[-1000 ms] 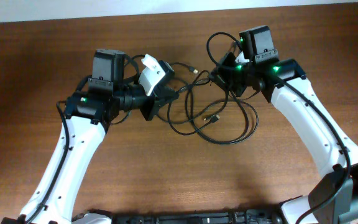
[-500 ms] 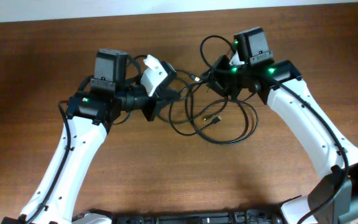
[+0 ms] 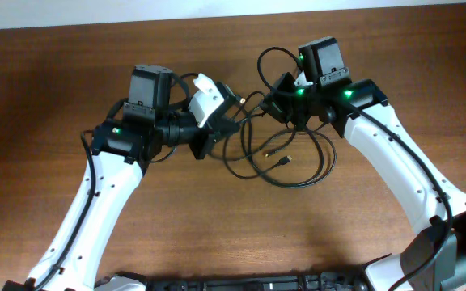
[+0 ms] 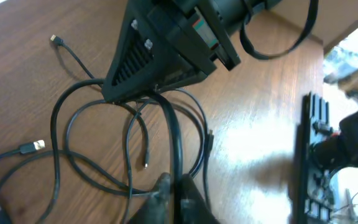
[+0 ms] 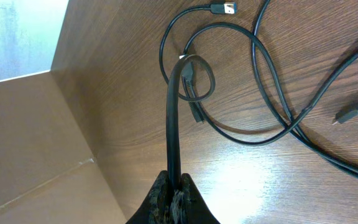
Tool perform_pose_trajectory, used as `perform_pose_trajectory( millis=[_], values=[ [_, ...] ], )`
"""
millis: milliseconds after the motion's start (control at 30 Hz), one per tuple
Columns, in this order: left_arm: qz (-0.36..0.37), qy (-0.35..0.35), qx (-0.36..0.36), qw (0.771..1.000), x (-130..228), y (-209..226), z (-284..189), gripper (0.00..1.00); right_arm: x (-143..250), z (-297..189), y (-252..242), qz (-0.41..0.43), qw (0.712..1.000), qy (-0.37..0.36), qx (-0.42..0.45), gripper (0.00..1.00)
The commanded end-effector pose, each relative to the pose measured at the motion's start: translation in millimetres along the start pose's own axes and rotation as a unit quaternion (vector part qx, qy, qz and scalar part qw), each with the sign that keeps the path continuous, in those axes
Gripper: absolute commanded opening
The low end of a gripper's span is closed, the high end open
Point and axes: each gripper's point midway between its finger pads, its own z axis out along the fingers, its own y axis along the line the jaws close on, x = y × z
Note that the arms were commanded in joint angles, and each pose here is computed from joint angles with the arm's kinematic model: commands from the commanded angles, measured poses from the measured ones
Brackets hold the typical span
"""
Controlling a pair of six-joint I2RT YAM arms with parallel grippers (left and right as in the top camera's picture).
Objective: Untangle cables
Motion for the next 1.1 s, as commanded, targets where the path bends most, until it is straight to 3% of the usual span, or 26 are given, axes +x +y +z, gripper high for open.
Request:
perform_pose_trajectory(
  millis=[0,100,133,467,600,867,1000,1067],
  values=[
    [0.019,-0.011,-0.001,1.0,-10.2,-5.6,-7.4,0.29,-9.4,0.5,-2.9,-0.051,0.998,-0.029,0.016,0.04],
    [0.018,-0.01,-0.001,1.0,-9.5,-5.7,-7.4,0.53,-11.5,0.3,-3.9,-0.115,0.993,-0.033,0.021,0.04],
    [0.018,-0.009,-0.005,1.0,-9.0,-4.5,-7.4,0.56,-11.5,0.3,-3.9,-0.132,0.991,-0.033,0.022,0.04],
    [-0.014,0.058,-0.153,0.986,15.7,45.1,-16.5,0.56,-22.2,-22.4,-0.9,-0.37,0.927,-0.04,0.038,0.04],
    [-0.062,0.074,-0.222,0.97,24.7,65.8,-26.0,0.58,-55.8,-71.6,-2.0,-0.375,0.919,-0.085,0.09,0.04],
    [-0.063,0.078,-0.228,0.968,26.8,67.7,-27.2,0.59,-138.9,-223.6,18.9,-0.335,0.902,-0.255,0.097,0.04],
    [-0.065,0.082,-0.227,0.968,28.9,67.0,-26.9,0.6,-173.1,-273.9,-13.5,-0.282,0.896,-0.316,0.132,0.04],
    [-0.065,0.082,-0.227,0.968,28.9,67.0,-26.9,0.6,-190.6,-300.8,-54.8,-0.227,0.892,-0.34,0.191,0.04]
  ],
)
